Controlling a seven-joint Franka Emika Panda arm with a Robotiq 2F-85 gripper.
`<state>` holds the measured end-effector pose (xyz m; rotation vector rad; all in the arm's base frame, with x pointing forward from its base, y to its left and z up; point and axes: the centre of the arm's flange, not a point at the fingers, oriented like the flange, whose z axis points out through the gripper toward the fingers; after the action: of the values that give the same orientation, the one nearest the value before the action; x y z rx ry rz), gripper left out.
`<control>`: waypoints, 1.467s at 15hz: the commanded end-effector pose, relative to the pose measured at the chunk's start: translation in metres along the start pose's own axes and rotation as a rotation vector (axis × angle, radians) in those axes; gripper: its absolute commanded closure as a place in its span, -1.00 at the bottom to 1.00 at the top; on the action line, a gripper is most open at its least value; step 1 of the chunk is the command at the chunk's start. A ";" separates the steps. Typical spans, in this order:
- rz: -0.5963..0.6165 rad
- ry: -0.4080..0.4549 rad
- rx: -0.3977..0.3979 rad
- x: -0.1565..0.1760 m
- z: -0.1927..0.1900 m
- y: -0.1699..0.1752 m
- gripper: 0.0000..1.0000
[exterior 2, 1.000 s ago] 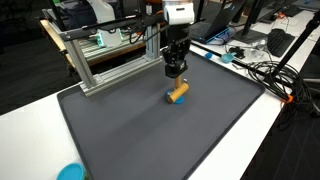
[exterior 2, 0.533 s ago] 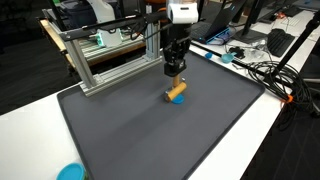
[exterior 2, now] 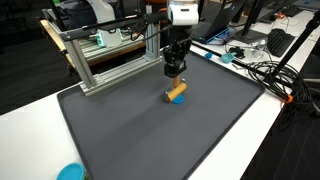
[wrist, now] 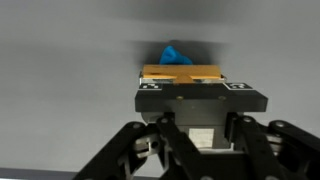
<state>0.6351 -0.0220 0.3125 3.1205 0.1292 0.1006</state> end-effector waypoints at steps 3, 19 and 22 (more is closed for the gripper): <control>0.005 -0.004 0.003 0.001 0.000 0.001 0.57; 0.068 -0.157 -0.003 0.001 0.024 0.015 0.57; 0.069 -0.184 -0.014 0.002 0.028 0.014 0.57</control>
<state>0.6456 -0.0266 0.3137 3.1286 0.0487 0.0037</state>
